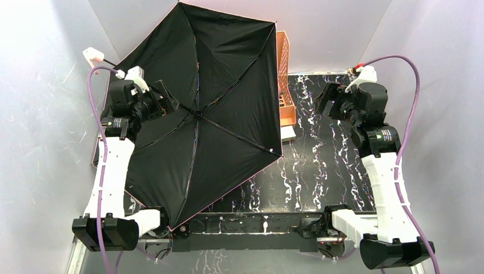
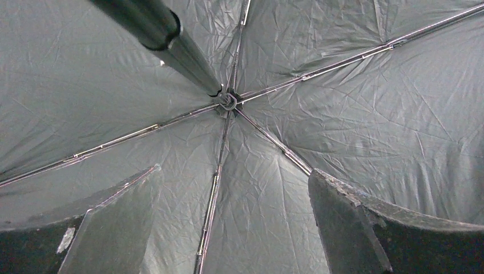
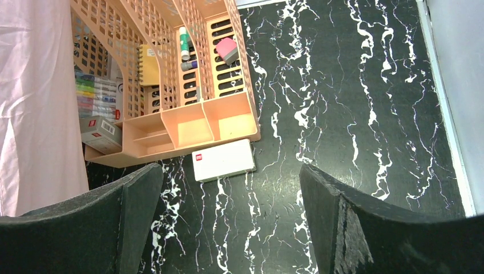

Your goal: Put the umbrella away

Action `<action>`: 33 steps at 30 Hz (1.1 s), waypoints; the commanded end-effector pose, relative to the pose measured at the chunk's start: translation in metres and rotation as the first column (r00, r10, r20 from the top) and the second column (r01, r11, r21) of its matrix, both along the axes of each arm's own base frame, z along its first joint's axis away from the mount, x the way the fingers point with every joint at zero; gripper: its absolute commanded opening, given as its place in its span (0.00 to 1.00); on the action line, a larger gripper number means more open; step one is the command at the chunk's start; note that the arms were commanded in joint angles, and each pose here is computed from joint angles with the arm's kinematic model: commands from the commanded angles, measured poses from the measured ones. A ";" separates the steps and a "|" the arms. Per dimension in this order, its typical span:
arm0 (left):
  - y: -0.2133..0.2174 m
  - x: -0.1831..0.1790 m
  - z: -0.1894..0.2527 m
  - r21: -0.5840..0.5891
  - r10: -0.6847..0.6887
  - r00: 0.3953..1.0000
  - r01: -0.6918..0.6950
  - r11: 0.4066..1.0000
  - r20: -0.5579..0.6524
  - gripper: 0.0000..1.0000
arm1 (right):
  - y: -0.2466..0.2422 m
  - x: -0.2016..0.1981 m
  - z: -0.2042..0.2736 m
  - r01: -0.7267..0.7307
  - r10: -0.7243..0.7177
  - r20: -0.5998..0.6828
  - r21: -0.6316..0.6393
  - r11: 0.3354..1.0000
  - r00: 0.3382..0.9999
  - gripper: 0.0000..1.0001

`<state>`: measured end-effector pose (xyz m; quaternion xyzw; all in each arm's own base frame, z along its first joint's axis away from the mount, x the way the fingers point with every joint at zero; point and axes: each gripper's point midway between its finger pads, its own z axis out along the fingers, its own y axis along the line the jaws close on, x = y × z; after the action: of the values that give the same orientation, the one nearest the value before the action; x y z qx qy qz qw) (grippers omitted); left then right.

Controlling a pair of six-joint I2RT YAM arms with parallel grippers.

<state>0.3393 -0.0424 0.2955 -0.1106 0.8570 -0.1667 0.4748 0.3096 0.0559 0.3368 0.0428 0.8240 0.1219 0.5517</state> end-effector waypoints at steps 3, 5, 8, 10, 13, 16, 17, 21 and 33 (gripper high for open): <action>0.007 0.000 0.028 0.011 0.027 0.996 -0.028 1.000 0.085 0.98 | -0.003 0.000 0.036 0.007 -0.007 0.119 0.002 1.000 0.993 0.99; 0.007 -0.002 0.029 0.016 0.024 0.996 -0.026 1.000 0.091 0.98 | -0.002 0.000 0.036 0.000 -0.001 0.116 0.007 1.000 0.993 0.98; 0.007 -0.001 0.028 0.022 0.018 0.996 -0.020 1.000 0.089 0.98 | 0.000 0.000 0.038 -0.009 0.007 0.119 0.015 1.000 0.993 0.98; 0.006 -0.001 0.027 0.026 0.011 0.996 -0.013 1.000 0.091 0.98 | 0.000 -0.001 0.038 -0.010 0.008 0.119 0.016 1.000 0.993 0.99; 0.006 -0.002 0.027 0.033 0.005 0.995 -0.008 0.999 0.096 0.98 | 0.000 -0.001 0.038 -0.007 0.005 0.119 0.016 1.000 0.993 0.99; 0.004 -0.003 0.028 0.035 -0.010 0.994 0.006 0.999 0.106 0.98 | 0.000 -0.002 0.039 -0.007 0.005 0.120 0.015 1.000 0.993 0.99; 0.004 -0.002 0.028 0.036 -0.013 0.994 0.009 0.999 0.108 0.98 | 0.000 -0.002 0.038 -0.007 0.005 0.118 0.015 1.000 0.993 0.99; 0.009 -0.002 0.027 0.051 0.011 0.995 -0.016 0.999 0.103 0.98 | 0.001 0.000 0.037 -0.013 0.012 0.114 0.017 1.000 0.993 0.99; 0.012 0.006 0.046 0.076 0.005 0.978 -0.021 0.997 0.207 0.92 | 0.043 -0.014 0.066 -0.287 0.280 0.227 0.000 0.958 0.933 0.99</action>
<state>0.3383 -0.0343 0.3151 -0.0898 0.8392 -0.1424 0.5171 0.3050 0.0781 0.3448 -0.0092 0.8149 0.1720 0.5533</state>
